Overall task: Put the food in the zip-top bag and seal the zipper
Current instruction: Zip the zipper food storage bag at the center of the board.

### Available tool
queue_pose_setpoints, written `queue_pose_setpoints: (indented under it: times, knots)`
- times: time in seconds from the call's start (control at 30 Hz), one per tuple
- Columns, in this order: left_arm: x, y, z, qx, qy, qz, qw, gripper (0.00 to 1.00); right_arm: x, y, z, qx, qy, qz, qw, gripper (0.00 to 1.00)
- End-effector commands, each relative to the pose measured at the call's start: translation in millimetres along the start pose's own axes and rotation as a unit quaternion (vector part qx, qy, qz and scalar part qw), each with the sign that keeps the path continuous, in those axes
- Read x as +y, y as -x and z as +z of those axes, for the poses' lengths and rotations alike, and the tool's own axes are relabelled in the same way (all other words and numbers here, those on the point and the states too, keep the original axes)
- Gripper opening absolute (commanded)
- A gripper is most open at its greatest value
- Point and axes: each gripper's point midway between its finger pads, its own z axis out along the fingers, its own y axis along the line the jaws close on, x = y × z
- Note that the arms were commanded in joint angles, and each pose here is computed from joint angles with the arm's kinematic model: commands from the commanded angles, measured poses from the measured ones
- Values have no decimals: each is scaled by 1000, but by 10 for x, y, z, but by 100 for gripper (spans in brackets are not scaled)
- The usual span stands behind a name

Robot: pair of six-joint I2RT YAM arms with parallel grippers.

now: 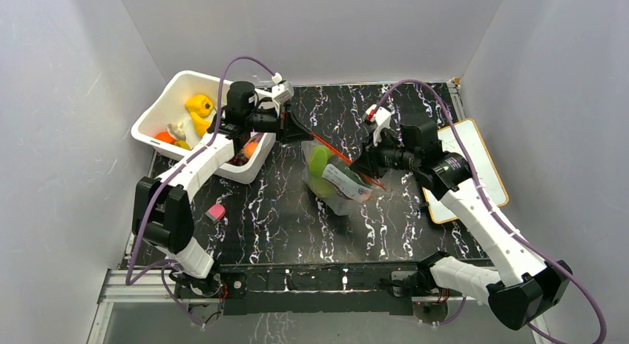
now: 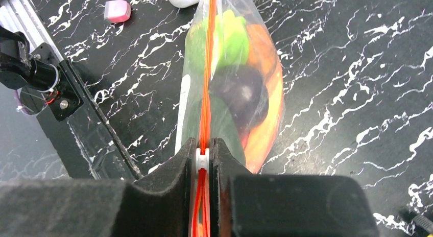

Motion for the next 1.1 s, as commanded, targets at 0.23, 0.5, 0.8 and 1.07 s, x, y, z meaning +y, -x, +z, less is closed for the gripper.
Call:
queue_pose_setpoints:
  times: [0.23, 0.5, 0.8, 1.07]
  knots:
    - [790, 304, -339, -33, 126, 45, 990, 0, 79, -173, -492, 44, -63, 71, 994, 0]
    - [976, 299, -346, -29, 146, 44, 988, 0, 37, -256, -709, 57, -116, 109, 986, 0]
    - [960, 343, -354, -41, 153, 29, 987, 0, 128, -67, -719, -17, -98, 115, 988, 0]
    - [515, 449, -477, -54, 141, 21, 988, 0, 321, 25, -573, -46, -20, 99, 994, 0]
